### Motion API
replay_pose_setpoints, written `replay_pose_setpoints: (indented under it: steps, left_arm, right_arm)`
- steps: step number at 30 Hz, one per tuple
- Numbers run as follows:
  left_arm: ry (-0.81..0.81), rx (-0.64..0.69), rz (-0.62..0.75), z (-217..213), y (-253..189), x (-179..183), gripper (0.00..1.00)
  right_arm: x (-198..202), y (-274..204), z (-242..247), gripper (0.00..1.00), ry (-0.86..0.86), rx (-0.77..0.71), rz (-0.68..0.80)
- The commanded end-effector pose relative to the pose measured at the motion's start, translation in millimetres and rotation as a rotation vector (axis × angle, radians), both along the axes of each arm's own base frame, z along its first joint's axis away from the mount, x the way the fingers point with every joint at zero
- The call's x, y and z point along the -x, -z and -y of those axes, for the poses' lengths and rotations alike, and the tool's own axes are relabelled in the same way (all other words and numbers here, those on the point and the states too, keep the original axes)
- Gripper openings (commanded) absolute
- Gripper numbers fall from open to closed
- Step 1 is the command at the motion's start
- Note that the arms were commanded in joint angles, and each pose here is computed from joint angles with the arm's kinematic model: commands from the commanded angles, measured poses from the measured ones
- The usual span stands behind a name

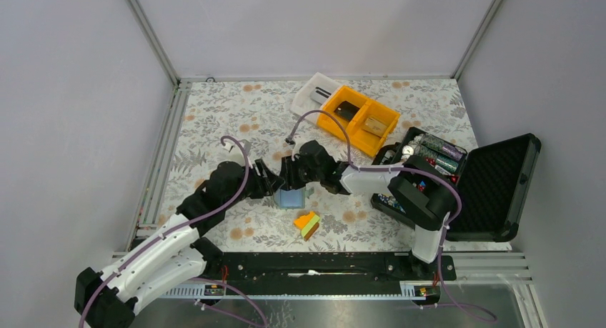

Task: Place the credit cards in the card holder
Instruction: Place the card holder at the center of the board.

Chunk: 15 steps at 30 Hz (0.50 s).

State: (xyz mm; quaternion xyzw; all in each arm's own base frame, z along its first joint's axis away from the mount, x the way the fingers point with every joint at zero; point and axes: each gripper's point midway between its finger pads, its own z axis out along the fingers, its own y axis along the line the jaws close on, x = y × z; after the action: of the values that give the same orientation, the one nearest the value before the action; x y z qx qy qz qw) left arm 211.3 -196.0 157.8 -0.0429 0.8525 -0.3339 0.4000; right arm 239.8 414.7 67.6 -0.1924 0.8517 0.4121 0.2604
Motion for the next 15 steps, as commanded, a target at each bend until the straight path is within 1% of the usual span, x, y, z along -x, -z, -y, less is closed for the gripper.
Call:
replay_pose_setpoints:
  steps: [1, 4, 10, 15]
  left_arm:
    - [0.090, 0.106, 0.073, 19.6, -25.9, 2.5, 0.49]
    - [0.071, 0.115, 0.049, 19.6, -17.4, 0.3, 0.44]
    - [-0.013, 0.140, -0.011, 12.8, 18.0, -4.7, 0.34]
    - [-0.070, 0.155, -0.029, 6.3, 45.2, -7.8, 0.29]
  right_arm:
    - [-11.2, -5.2, -21.5, 0.38, -0.042, -0.029, 0.031]
    - [-15.4, 3.0, -26.5, 0.37, -0.042, -0.016, 0.020]
    - [-17.7, 16.3, -29.4, 0.37, -0.036, 0.000, -0.001]
    - [-18.1, 26.6, -29.5, 0.37, -0.026, 0.016, -0.020]
